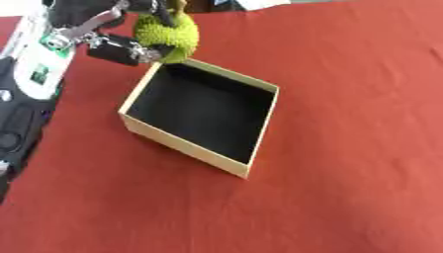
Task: Pick up objects on the table and place them in the box.
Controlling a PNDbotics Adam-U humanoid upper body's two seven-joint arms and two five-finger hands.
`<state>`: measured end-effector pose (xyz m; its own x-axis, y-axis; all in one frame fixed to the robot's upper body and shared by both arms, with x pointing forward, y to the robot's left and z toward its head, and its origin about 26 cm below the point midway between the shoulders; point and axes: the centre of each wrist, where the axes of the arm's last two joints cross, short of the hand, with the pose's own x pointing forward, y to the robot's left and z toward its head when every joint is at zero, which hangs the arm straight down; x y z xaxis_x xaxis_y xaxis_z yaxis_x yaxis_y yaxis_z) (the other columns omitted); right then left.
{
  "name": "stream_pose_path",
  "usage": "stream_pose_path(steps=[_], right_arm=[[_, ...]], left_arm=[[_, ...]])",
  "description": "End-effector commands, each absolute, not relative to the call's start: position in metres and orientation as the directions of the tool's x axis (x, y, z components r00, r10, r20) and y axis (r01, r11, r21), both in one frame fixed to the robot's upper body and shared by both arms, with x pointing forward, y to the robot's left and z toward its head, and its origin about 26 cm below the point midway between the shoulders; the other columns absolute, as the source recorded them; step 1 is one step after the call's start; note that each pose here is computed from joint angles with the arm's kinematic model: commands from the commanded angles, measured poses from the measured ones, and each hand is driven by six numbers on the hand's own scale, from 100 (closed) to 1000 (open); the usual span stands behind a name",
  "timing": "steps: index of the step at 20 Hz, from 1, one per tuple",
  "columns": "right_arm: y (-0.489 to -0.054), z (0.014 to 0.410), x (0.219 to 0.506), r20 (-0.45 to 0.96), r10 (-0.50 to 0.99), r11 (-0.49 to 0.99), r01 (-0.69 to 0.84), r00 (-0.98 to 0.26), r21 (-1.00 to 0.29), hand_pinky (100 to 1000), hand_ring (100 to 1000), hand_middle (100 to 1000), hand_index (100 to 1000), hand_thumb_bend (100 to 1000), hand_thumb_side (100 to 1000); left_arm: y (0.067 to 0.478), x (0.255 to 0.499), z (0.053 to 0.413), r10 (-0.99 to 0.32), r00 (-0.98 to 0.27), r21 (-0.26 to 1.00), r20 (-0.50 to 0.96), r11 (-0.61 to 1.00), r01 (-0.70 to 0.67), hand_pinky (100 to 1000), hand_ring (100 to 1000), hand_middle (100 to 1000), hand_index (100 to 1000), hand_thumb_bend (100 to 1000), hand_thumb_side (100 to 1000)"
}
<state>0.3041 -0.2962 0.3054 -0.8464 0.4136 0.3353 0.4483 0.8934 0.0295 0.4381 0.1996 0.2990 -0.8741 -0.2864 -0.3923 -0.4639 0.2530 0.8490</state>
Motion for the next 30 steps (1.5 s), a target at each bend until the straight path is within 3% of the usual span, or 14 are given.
stream_pose_path(steps=[1, 4, 5, 6, 17, 21, 24, 30], right_arm=[[-0.298, 0.314, 0.299, 0.299, 0.429, 0.888, 0.459, -0.853, 0.037, 762, 705, 601, 755, 100, 544], [-0.298, 0.313, 0.299, 0.301, 0.428, 0.888, 0.459, -0.852, 0.038, 762, 705, 600, 754, 100, 545], [-0.298, 0.313, 0.299, 0.303, 0.428, 0.888, 0.459, -0.852, 0.038, 762, 705, 600, 754, 100, 542], [-0.298, 0.313, 0.299, 0.303, 0.427, 0.888, 0.459, -0.852, 0.038, 762, 704, 600, 754, 100, 546], [-0.298, 0.312, 0.299, 0.305, 0.427, 0.887, 0.460, -0.851, 0.041, 761, 704, 599, 753, 100, 546], [-0.298, 0.311, 0.299, 0.307, 0.428, 0.886, 0.461, -0.850, 0.042, 761, 702, 597, 751, 100, 546], [-0.298, 0.311, 0.299, 0.307, 0.428, 0.886, 0.462, -0.850, 0.042, 761, 702, 598, 751, 100, 547], [-0.298, 0.310, 0.299, 0.311, 0.429, 0.885, 0.463, -0.848, 0.043, 760, 702, 597, 751, 100, 547]], left_arm=[[0.194, 0.435, 0.300, -0.253, -0.879, 0.859, -0.404, 0.227, -0.460, 460, 438, 413, 567, 196, 100], [0.188, 0.436, 0.290, -0.234, -0.895, 0.879, -0.381, 0.209, -0.429, 462, 437, 412, 567, 163, 100], [0.186, 0.435, 0.287, -0.228, -0.900, 0.885, -0.373, 0.206, -0.419, 463, 438, 410, 568, 326, 100], [0.184, 0.436, 0.284, -0.223, -0.904, 0.892, -0.364, 0.196, -0.407, 464, 439, 413, 568, 150, 100], [0.184, 0.439, 0.258, -0.233, -0.924, 0.938, -0.303, 0.100, -0.333, 497, 458, 437, 594, 115, 100], [0.186, 0.438, 0.257, -0.238, -0.920, 0.941, -0.311, 0.055, -0.333, 585, 530, 512, 687, 207, 100], [0.188, 0.436, 0.259, -0.246, -0.912, 0.938, -0.328, 0.035, -0.346, 710, 702, 689, 815, 281, 100], [0.199, 0.433, 0.270, -0.279, -0.893, 0.917, -0.353, 0.089, -0.390, 754, 789, 775, 862, 286, 100]])
